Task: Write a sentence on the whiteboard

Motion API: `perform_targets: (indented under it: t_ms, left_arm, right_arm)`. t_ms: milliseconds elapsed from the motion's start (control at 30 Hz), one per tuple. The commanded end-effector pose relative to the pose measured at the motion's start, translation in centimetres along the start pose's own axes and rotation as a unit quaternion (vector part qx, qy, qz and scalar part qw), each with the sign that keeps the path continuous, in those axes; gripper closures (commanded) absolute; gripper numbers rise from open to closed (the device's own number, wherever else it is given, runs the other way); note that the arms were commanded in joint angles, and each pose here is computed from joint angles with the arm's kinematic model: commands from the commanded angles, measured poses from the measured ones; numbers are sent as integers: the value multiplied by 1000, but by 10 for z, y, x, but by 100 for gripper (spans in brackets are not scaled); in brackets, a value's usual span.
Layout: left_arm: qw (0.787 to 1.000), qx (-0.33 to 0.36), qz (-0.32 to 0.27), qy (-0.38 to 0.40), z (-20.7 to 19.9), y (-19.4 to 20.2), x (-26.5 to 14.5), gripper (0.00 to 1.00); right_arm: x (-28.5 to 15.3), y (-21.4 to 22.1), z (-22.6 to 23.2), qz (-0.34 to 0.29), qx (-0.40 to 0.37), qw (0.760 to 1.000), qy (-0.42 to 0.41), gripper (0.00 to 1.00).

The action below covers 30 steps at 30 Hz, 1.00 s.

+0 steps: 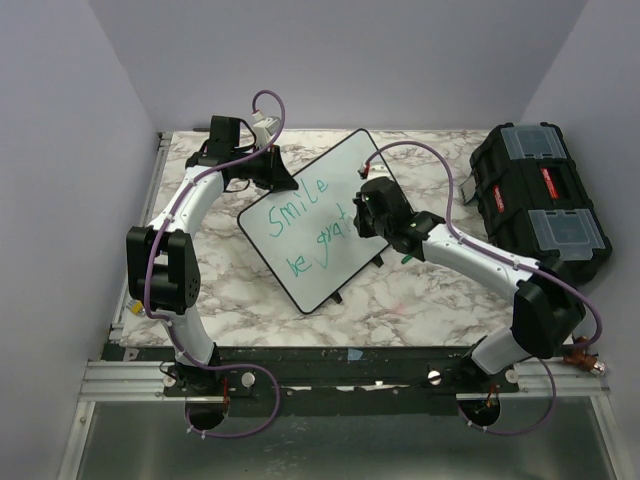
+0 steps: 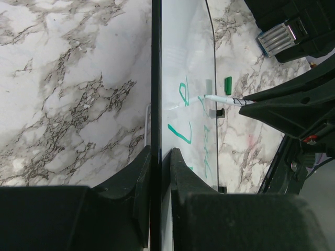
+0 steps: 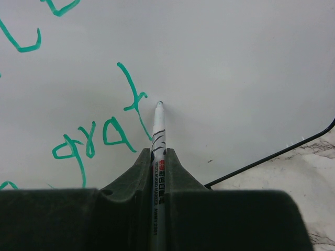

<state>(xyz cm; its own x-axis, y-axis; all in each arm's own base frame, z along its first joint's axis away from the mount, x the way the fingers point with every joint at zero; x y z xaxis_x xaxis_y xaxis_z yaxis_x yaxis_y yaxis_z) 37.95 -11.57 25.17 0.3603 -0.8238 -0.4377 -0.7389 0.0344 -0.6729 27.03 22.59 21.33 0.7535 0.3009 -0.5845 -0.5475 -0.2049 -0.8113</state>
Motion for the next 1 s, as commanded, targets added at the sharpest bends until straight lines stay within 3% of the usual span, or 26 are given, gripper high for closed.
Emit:
perform_targets:
  t_ms: [0, 967]
  left_arm:
    - [998, 58, -15, -22, 2, -6, -6, 100]
    - [998, 57, -15, -23, 3, -6, -5, 100]
  right_arm:
    - [7, 1, -1, -2, 0, 1000, 9, 99]
    - [17, -4, -5, -5, 12, 999, 34, 99]
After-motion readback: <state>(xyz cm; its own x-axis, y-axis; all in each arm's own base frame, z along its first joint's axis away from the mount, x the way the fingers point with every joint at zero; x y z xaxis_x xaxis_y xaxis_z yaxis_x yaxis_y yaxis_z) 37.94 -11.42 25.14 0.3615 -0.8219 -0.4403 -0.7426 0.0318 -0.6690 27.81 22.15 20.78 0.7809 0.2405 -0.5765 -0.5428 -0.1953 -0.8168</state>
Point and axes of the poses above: each gripper's point midway between its finger pads, its own x axis out along the fingers, its own z axis along the line the jaws close on, y = z × x, the point moved 10 cm from there along -x, back along the fingers, and after that the axes turned 6 degrees about -x, right-handed, at the moved point
